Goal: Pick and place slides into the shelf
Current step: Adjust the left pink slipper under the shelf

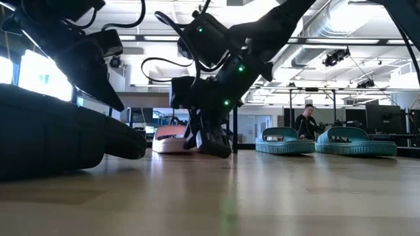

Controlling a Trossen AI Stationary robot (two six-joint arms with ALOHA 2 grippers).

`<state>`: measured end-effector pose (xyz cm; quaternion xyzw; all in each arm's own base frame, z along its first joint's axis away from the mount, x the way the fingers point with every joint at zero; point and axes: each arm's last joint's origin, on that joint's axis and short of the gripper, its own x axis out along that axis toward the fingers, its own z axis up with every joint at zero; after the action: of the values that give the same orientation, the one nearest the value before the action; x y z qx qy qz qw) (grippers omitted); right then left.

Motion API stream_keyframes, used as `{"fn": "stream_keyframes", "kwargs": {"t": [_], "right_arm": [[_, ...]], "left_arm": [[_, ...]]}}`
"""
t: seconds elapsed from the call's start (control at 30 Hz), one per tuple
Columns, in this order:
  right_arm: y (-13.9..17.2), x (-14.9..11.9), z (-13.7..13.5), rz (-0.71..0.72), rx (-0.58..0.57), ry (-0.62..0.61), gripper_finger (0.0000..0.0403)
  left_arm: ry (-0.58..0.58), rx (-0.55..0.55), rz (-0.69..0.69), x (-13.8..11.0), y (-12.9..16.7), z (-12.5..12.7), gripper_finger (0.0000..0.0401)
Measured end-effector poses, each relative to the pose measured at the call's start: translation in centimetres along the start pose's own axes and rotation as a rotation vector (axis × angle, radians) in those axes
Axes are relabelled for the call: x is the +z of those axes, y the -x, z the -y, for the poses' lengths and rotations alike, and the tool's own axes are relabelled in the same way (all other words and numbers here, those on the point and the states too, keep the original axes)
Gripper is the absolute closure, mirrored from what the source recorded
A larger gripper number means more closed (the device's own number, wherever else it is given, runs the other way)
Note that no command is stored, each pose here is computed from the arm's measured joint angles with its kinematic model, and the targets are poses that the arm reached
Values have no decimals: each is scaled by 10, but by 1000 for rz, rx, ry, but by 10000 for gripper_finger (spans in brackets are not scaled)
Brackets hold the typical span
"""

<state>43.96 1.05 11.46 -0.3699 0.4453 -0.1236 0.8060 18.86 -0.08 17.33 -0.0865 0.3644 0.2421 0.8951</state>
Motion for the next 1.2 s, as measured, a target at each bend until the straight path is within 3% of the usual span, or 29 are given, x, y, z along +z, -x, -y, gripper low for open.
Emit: {"fn": "stream_keyframes", "kwargs": {"t": [0.33,0.87,1.2], "right_arm": [[-7,-9,8,-58,-35,-179,393],[-15,-14,22,-52,-77,-340,398],[-23,-20,31,-27,-10,-423,398]], "left_arm": [[5,6,5,0,0,0,327],[9,6,6,0,0,0,327],[9,6,6,0,0,0,327]]}}
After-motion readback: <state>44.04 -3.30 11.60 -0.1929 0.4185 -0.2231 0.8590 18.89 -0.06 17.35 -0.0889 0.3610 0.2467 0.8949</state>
